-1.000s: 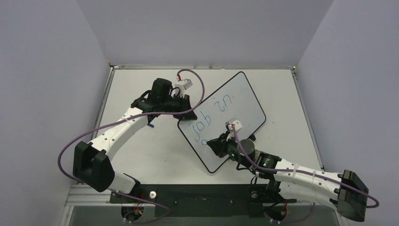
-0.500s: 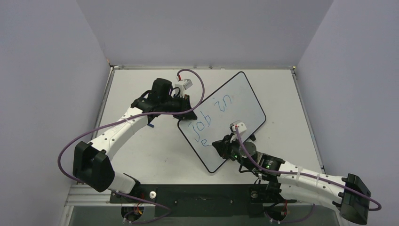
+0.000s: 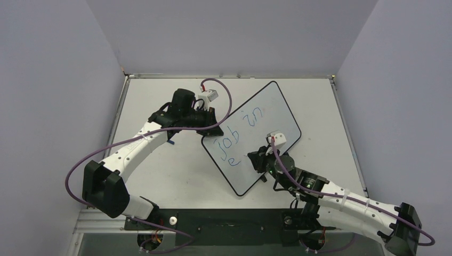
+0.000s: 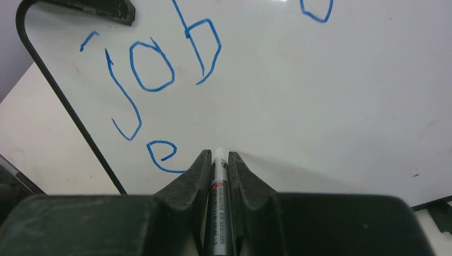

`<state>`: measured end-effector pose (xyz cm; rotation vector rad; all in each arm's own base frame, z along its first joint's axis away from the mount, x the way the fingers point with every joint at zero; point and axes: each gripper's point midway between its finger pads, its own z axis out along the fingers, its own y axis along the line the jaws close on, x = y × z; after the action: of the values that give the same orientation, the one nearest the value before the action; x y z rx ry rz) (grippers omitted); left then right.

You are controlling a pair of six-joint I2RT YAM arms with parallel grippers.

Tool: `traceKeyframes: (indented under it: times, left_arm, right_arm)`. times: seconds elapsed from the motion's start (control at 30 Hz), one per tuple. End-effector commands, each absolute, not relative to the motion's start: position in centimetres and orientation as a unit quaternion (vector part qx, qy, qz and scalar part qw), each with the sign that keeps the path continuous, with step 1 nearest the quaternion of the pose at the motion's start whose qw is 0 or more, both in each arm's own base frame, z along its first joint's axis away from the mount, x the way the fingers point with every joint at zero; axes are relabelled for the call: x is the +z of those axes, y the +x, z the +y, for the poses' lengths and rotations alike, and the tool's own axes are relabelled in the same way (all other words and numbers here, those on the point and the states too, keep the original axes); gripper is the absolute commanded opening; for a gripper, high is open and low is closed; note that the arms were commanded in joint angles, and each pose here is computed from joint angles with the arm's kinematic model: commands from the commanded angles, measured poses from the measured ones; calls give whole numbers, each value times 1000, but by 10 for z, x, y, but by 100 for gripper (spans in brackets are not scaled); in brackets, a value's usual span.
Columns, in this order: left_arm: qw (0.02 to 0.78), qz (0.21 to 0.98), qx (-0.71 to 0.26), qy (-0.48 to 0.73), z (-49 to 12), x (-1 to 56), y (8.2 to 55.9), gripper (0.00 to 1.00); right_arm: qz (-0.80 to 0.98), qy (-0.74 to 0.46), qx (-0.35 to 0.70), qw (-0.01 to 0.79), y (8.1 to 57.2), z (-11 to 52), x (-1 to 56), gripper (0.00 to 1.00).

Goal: Write a sentence on the whiteboard

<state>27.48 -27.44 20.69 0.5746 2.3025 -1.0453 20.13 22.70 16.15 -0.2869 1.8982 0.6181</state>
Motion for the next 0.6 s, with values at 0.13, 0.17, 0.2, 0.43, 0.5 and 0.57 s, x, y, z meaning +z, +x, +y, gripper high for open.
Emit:
traceKeyframes:
  times: [0.13, 0.17, 0.2, 0.43, 0.5, 0.57]
  left_arm:
    - [283, 878, -317, 222, -252, 185, 279, 0]
    - [282, 878, -317, 222, -252, 185, 279, 0]
    - [283, 878, -317, 222, -252, 184, 279, 0]
    - [281, 878, -318, 222, -253, 184, 279, 0]
    - [281, 878, -318, 222, -253, 183, 279, 0]
    - [282, 877, -318, 223, -253, 184, 279, 0]
  right_arm:
    - [774, -111, 293, 551, 220, 234, 193, 0]
    - [773, -112, 298, 549, 220, 236, 193, 0]
    - [772, -111, 299, 550, 221, 236, 193, 0]
    - [766, -111, 316, 548, 226, 243, 196, 0]
    - [765, -112, 319, 549, 226, 244, 196, 0]
    - [763, -112, 323, 548, 226, 246, 197, 0]
